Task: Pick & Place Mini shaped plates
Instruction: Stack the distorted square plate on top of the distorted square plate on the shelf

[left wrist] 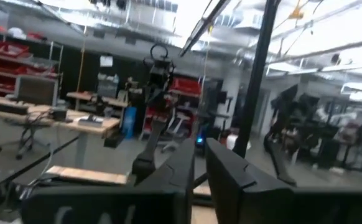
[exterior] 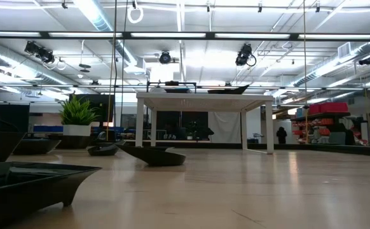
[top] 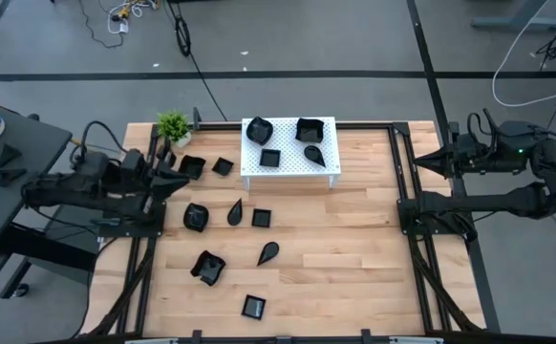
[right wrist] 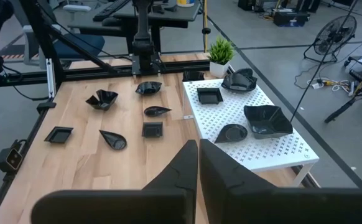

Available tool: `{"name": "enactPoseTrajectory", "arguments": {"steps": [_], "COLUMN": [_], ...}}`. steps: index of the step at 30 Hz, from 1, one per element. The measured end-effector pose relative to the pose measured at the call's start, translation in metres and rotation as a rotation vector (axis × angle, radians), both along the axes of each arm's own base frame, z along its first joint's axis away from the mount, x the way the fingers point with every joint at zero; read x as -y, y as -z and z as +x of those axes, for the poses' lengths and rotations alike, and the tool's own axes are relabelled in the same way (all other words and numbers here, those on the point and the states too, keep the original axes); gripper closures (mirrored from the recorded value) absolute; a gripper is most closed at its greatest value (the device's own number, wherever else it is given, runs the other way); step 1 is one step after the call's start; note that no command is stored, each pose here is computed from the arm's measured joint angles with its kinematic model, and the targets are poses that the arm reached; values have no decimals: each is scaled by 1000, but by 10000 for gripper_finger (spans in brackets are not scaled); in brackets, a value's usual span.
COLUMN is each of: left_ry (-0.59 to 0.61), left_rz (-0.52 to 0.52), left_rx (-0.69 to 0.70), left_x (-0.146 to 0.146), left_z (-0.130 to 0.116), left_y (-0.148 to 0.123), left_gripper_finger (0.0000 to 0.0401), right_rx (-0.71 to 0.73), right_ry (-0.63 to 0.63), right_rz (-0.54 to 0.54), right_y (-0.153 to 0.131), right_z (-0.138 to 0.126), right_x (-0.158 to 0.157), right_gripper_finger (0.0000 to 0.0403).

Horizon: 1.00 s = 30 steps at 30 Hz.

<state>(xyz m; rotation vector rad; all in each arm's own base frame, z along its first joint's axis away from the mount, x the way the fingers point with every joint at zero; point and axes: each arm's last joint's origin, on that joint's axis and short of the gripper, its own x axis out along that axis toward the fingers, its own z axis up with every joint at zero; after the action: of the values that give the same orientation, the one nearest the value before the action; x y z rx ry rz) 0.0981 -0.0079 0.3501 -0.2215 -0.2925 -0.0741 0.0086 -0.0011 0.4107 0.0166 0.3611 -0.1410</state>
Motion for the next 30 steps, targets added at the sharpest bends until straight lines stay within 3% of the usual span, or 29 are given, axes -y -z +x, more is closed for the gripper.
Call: {"name": "enactPoseTrajectory", "arguments": {"steps": [7, 17, 30], "left_ry": [-52, -181, -170], "left_rz": [31, 69, 93], "left_rx": [-76, -160, -326], "left_x": [-1, -5, -4], "left_z": [3, 2, 1], "left_y": [-24, -36, -23], "left_gripper_finger": [301, 229, 216], "right_rx": [1, 1, 1], "right_ry": [0, -1, 0], "right_rz": [0, -2, -2], "right_y": [0, 0, 0], "right_z": [0, 0, 0], "right_x": [0, 0, 0], "right_gripper_finger": [383, 383, 383]}}
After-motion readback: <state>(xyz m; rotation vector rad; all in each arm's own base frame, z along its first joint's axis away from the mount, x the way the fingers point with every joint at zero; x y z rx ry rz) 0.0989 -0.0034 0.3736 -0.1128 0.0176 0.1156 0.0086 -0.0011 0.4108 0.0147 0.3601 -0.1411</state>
